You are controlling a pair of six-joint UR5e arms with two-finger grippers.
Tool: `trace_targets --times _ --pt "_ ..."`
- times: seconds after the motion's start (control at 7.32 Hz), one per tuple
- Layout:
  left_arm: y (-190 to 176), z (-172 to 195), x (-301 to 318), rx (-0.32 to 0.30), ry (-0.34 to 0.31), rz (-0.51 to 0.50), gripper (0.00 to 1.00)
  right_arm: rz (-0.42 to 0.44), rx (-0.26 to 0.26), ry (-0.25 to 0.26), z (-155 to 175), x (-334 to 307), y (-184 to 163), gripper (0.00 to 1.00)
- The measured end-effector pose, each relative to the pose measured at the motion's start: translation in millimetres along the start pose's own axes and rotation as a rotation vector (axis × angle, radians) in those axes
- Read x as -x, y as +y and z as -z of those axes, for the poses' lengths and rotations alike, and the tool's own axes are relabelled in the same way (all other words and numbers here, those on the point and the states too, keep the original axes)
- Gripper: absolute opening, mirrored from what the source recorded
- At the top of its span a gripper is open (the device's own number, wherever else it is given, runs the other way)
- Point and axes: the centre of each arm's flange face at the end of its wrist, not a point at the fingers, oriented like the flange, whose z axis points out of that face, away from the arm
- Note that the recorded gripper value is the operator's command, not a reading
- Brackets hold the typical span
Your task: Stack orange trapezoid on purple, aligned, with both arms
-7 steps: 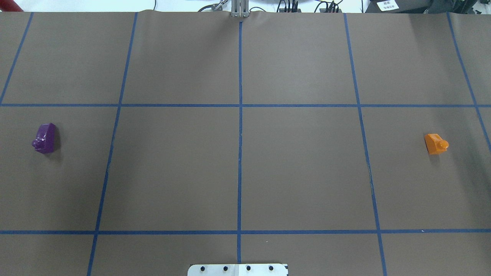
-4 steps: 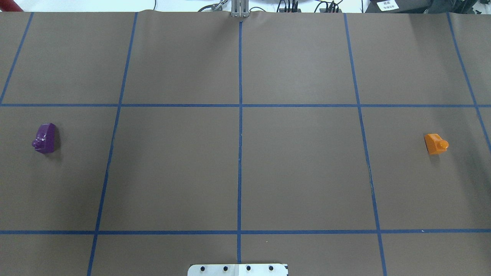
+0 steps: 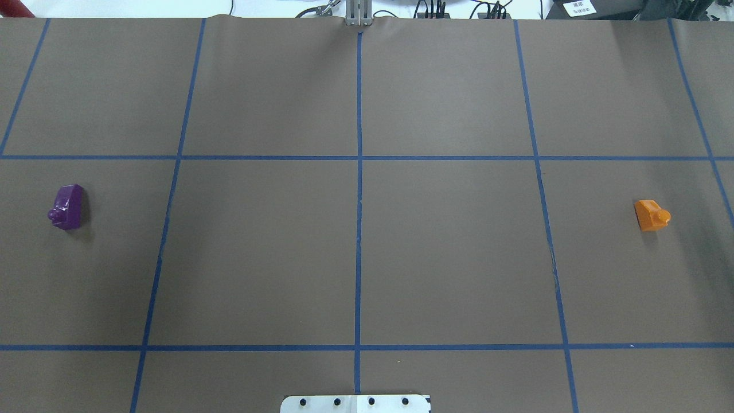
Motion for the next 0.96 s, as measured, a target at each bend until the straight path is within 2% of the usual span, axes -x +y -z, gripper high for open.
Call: trace_targets --times 0.27,0.68,0.96 --pt "1 -7 -21 0.011 0.038 -0.004 1.00 0.008 -0.006 -0.004 2 3 -2 1.00" --pt "-2 -4 -38 0.008 0.058 -0.022 1.00 0.018 -0.015 -0.015 7 10 -4 1.00" --pt "0 -20 -65 0.043 0.059 -0.023 1.00 0.018 -0.014 -0.023 7 11 -3 1.00"
